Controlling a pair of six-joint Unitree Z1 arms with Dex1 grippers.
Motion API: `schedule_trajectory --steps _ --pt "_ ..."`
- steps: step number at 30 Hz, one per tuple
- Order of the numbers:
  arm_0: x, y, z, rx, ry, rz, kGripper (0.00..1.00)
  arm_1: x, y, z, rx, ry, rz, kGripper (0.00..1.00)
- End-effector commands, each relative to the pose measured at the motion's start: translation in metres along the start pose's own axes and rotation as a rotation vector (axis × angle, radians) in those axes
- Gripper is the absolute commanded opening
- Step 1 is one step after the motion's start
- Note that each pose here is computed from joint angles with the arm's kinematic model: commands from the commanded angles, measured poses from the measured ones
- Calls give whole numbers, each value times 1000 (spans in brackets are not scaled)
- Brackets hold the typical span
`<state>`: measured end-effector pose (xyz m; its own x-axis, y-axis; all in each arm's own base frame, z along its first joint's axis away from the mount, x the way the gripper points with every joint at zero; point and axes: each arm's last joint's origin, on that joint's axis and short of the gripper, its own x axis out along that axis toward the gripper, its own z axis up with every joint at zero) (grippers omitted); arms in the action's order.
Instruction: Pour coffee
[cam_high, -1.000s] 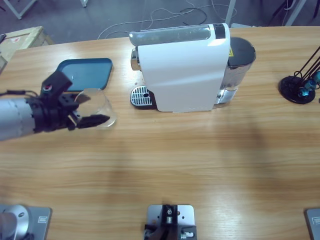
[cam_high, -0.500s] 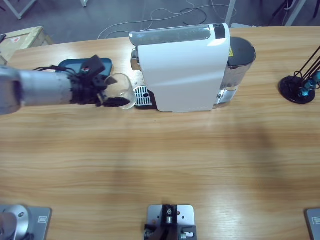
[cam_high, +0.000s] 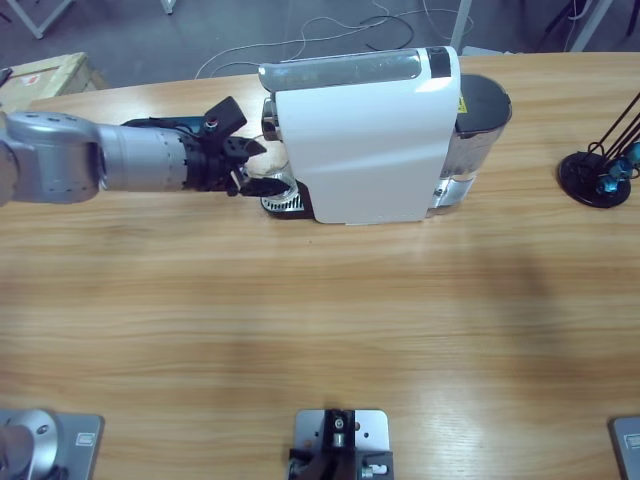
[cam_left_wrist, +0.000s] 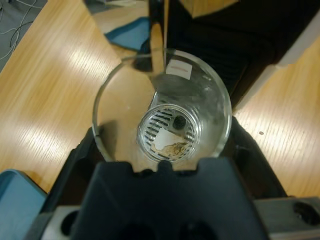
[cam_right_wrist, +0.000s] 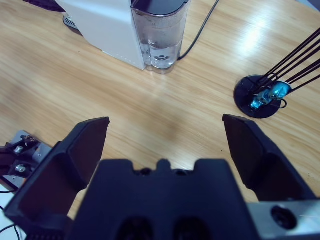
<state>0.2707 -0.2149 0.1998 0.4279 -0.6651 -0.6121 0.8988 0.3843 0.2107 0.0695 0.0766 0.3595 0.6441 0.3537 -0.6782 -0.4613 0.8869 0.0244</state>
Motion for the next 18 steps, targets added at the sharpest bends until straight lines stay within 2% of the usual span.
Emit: schedule_trajectory --steps 1,6,7,8,9,10,11,13,18 --pt "21 -7 -14 -42 40 -64 0 1 1 -1 3 -3 -6 1000" --pt "17 -12 -17 -69 54 -62 17 2 1 -1 2 1 -7 1000" --pt "16 -15 -17 -65 55 -65 120 3 1 -2 2 3 -8 1000" --pt "16 -17 -16 -60 55 -71 314 3 1 -2 2 4 -8 1000" --pt "15 -20 -16 -54 56 -76 706 3 1 -2 1 5 -7 1000" --pt "14 -21 -17 -55 57 -76 821 3 1 -2 2 5 -7 1000" --pt "14 -21 -17 -56 57 -76 827 4 1 -2 1 6 -7 1000" --pt "11 -22 -17 -57 46 -70 970 4 2 -2 0 8 -8 1000" --pt "3 -23 -19 -91 15 -51 982 5 1 -4 1 13 -7 1000"
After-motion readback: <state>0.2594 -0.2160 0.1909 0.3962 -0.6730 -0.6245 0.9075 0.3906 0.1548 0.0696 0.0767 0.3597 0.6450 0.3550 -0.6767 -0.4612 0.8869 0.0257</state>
